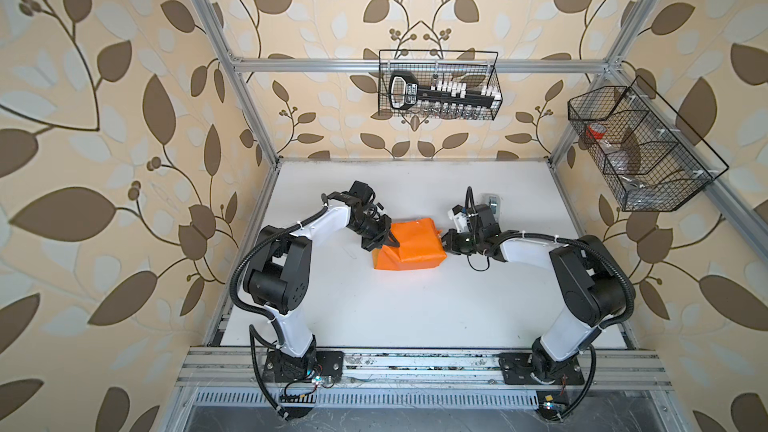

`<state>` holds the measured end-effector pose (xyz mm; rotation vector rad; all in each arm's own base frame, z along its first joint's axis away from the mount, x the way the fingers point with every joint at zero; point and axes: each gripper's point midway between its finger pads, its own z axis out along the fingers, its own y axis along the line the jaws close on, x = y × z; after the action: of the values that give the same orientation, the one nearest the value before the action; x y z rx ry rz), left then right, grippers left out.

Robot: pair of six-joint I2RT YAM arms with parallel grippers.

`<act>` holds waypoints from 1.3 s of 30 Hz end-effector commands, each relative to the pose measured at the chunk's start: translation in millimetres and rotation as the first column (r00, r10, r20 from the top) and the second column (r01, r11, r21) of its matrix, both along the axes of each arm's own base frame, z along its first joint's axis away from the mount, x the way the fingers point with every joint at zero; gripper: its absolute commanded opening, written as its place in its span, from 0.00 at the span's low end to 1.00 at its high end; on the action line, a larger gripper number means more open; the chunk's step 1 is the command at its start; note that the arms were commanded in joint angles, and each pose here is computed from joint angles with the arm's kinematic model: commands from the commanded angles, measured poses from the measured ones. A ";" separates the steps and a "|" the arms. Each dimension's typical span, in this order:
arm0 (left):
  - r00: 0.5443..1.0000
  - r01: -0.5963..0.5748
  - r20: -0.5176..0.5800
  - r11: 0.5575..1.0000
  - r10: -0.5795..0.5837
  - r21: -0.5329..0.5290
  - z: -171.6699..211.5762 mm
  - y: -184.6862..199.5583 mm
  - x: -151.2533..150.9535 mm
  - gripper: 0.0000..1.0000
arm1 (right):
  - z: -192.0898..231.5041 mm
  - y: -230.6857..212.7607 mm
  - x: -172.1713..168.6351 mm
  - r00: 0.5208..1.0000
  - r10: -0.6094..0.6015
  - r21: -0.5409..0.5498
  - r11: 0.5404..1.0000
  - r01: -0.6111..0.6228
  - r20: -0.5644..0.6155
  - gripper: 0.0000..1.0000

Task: Wrap the gift box in paper

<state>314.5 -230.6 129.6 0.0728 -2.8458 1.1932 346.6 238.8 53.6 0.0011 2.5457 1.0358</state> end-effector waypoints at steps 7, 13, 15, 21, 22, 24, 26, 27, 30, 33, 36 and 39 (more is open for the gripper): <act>0.966 0.190 0.127 0.953 -0.225 0.238 60.7 -0.7 -14.3 0.00 | 2.1 83.6 -23.6 0.993 0.120 0.097 0.988 -0.119 -0.005 0.03; 0.954 0.275 0.021 0.901 -0.299 0.335 15.7 -10.9 -36.1 0.00 | -26.9 90.5 -43.5 0.989 0.138 0.112 0.985 -0.130 -0.062 0.02; 0.958 0.274 -0.010 0.898 -0.288 0.346 -3.8 -8.0 -42.3 0.00 | -33.7 77.4 -49.8 0.988 0.131 0.100 0.987 -0.123 -0.077 0.03; 0.964 0.259 -0.038 0.903 -0.262 0.343 -27.0 -4.3 -52.4 0.00 | -28.6 24.2 -54.5 0.995 0.079 0.053 0.996 -0.076 -0.064 0.04; 0.964 0.258 -0.035 0.903 -0.262 0.343 -27.0 -4.4 -52.5 0.00 | -23.7 19.2 -53.8 0.995 0.082 0.032 0.996 -0.080 -0.048 0.04; 0.966 0.250 -0.022 0.905 -0.258 0.343 -22.4 -5.0 -50.1 0.00 | -10.3 13.4 -52.7 0.995 0.101 -0.015 0.995 -0.101 -0.005 0.05; 0.967 0.238 0.007 0.911 -0.255 0.338 -12.1 -8.0 -44.0 0.06 | 3.4 9.8 -48.8 0.994 0.105 -0.045 0.994 -0.103 0.036 0.06; 0.967 0.229 0.029 0.915 -0.252 0.331 -3.6 -10.5 -39.7 0.15 | 10.2 8.9 -46.2 0.993 0.106 -0.056 0.993 -0.103 0.053 0.06; 0.963 0.204 0.112 0.931 -0.247 0.303 31.3 -19.8 -25.1 0.50 | 27.2 9.9 -37.5 0.989 0.109 -0.062 0.993 -0.103 0.096 0.08; 0.946 0.172 0.226 0.951 -0.233 0.258 82.9 -28.9 -11.8 0.65 | 34.8 8.7 -28.4 0.989 0.097 -0.063 0.994 -0.090 0.110 0.09; 0.922 0.116 0.331 0.959 -0.201 0.258 134.9 -23.4 -6.4 0.68 | 34.8 8.5 -24.8 0.991 0.087 -0.058 0.995 -0.082 0.104 0.09; 0.884 -0.021 0.448 0.943 -0.138 0.332 174.4 8.6 -9.1 0.68 | 28.8 16.7 -32.0 0.991 0.101 -0.053 0.994 -0.097 0.092 0.08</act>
<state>327.0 -262.8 258.2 -0.4052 -3.2528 0.9244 321.1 251.8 93.2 -0.1665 2.4657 1.0081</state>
